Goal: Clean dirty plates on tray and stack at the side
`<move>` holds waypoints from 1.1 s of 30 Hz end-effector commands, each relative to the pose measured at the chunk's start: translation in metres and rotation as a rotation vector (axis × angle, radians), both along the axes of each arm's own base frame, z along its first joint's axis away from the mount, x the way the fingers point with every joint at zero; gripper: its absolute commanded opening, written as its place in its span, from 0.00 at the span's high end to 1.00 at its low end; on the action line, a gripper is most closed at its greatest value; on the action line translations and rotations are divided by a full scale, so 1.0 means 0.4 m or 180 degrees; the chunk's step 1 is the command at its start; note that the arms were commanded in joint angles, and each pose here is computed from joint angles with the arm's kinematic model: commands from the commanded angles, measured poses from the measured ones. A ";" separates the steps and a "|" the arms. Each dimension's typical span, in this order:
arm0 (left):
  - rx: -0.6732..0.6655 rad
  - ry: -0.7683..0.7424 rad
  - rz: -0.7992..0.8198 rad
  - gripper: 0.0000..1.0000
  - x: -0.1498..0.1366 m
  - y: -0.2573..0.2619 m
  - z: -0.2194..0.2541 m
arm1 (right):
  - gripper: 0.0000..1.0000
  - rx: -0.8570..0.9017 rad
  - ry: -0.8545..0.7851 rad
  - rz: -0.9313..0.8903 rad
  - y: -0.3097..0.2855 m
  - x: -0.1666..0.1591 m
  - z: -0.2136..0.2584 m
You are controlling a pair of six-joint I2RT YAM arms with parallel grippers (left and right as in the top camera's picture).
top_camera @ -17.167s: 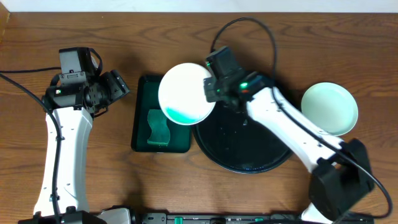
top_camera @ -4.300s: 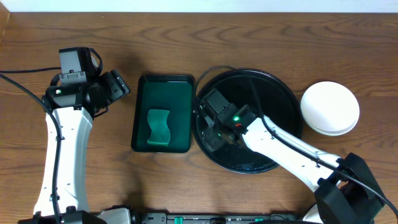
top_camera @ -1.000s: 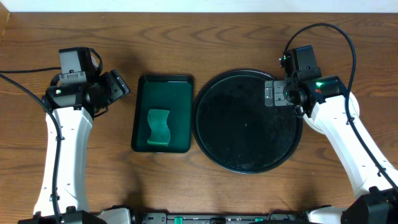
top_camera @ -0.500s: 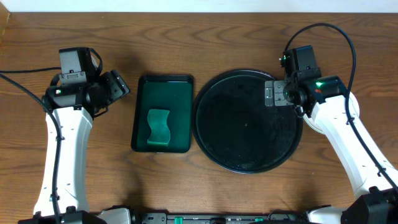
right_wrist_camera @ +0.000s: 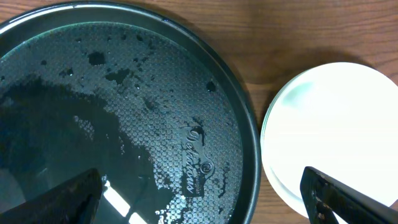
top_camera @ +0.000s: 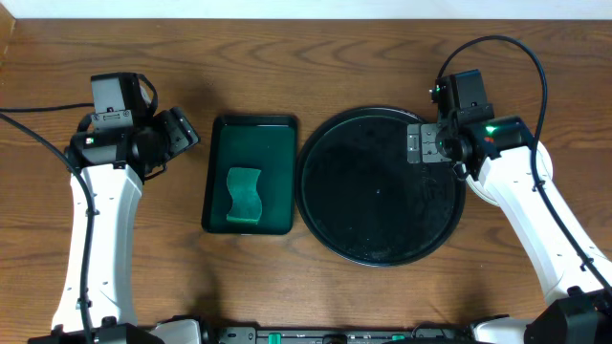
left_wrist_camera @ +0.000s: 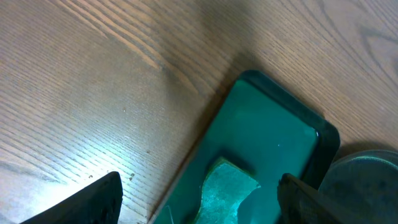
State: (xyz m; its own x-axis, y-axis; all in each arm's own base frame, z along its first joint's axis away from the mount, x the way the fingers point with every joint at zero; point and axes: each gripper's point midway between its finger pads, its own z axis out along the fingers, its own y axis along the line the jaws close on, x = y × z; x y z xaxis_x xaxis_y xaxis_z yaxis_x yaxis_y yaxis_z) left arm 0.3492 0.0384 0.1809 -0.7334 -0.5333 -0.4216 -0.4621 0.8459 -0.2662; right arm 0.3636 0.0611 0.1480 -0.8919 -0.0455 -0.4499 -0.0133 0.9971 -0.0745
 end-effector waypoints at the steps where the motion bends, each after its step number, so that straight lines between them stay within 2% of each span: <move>1: 0.0019 0.0031 0.0026 0.20 -0.001 0.006 -0.006 | 0.01 0.0018 -0.0081 -0.0015 0.000 0.007 0.024; 25: 0.0019 0.0031 0.0026 0.20 -0.001 0.006 -0.006 | 0.01 0.0018 -0.0080 -0.0017 -0.001 0.007 0.023; 33: 0.0019 0.0031 0.0026 0.20 -0.001 0.006 -0.006 | 0.01 0.0056 -0.0232 -0.0009 0.000 0.000 0.066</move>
